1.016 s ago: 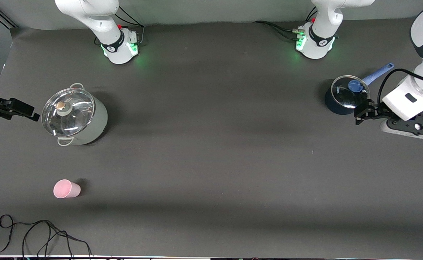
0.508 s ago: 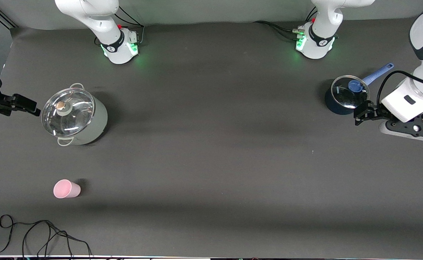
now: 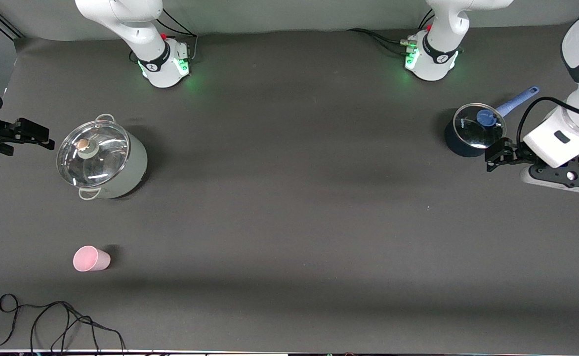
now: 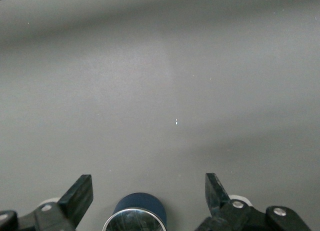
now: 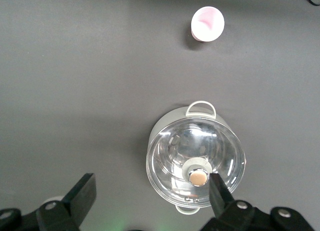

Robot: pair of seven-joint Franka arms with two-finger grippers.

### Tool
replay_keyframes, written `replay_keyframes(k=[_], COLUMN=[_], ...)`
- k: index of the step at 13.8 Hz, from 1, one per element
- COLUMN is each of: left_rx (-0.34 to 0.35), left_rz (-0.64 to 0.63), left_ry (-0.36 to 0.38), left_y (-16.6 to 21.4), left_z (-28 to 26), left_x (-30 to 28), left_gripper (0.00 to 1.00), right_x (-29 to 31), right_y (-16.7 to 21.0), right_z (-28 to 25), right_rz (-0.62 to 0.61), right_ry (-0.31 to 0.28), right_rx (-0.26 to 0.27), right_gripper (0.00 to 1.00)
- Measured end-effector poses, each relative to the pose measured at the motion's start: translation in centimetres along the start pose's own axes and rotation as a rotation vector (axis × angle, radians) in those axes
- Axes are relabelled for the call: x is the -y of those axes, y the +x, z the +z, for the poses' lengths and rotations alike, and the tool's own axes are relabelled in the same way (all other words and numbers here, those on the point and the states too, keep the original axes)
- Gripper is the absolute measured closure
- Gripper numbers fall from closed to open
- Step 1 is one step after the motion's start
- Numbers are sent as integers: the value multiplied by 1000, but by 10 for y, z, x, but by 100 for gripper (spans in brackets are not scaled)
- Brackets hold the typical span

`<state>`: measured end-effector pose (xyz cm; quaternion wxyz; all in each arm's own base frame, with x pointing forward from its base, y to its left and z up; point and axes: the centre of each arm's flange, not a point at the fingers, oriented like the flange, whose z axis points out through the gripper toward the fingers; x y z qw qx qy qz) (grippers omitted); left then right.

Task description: Transfer pink cup from left to right arm

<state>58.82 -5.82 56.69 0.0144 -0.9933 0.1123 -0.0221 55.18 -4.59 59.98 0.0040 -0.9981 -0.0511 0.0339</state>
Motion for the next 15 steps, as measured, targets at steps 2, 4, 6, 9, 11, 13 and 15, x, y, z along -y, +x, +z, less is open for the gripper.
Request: replay_keyframes(k=[2,4,6,9,11,13,15], left_rx=[0,0,0,0,0,4,26], left_rz=[0,0,0,0,0,0,-3], left_ry=[0,0,0,0,0,0,-3], left_y=[0,0,0,0,0,0,-3], left_z=[0,0,0,0,0,1,2], left_x=[0,0,0,0,0,0,1], left_gripper=[0,0,0,0,0,0,0], right_x=[0,0,0,-2,-2,-2,-2], right_y=[0,-1,-2,-2,-2,-2,-2], right_z=[-1,-2,-2,-3,-3,-3,-3], right_rz=[0,6,17,33,36,37,38], right_ry=[0,0,-1,0,0,0,0], right_rx=[-1,-3,-4,-5,-5,-5,-5], right_gripper=[0,0,0,0,0,0,0])
